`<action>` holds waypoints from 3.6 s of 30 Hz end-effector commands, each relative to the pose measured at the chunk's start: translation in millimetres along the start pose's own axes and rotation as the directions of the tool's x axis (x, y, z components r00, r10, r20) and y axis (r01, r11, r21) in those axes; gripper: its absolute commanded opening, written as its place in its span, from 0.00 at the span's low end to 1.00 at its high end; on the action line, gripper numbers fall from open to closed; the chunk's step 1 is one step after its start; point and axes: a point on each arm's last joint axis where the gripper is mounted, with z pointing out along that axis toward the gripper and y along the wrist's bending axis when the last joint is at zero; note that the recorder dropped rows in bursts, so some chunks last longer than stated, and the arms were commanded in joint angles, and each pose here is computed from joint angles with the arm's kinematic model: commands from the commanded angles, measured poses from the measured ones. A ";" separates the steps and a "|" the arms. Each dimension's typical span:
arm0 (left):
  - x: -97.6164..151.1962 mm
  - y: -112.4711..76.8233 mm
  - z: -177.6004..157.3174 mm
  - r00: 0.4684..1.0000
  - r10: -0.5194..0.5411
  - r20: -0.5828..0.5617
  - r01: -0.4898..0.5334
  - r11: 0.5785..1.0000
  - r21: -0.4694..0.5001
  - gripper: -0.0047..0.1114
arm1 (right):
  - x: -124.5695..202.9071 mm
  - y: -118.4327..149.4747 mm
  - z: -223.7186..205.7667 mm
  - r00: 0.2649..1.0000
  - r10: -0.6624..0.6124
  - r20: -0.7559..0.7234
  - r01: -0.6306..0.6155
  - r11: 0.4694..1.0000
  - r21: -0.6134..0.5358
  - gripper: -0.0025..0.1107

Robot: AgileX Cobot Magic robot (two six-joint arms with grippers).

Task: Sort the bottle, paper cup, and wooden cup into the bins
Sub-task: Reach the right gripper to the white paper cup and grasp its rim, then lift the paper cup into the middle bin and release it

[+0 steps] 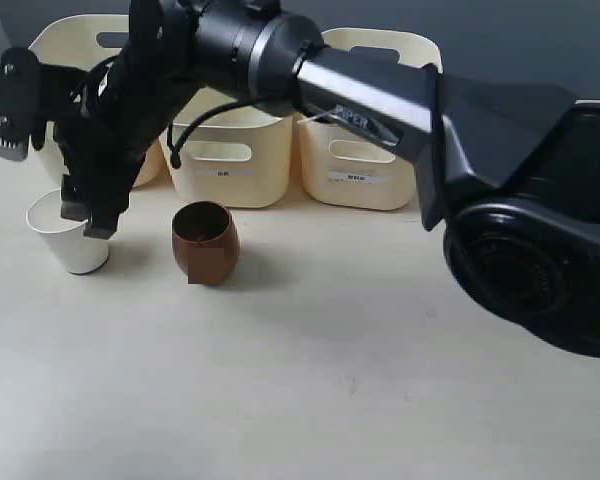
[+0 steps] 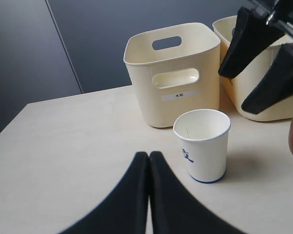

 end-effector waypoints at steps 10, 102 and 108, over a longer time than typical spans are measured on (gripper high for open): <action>-1.9 0.0 0.0 1.000 -0.005 0.006 0.005 1.000 0.004 0.04 | 16.3 9.0 53.9 0.993 -0.119 0.008 0.119 0.992 0.048 0.46; -1.9 0.0 0.0 1.000 -0.005 0.006 0.005 1.000 0.004 0.04 | 113.8 -84.0 -10.2 0.904 0.419 -0.084 -0.341 0.825 0.450 0.25; -1.9 0.0 0.0 1.000 -0.005 0.006 0.005 1.000 0.004 0.04 | 113.9 -84.6 -10.5 0.904 0.421 -0.077 -0.344 0.822 0.454 0.25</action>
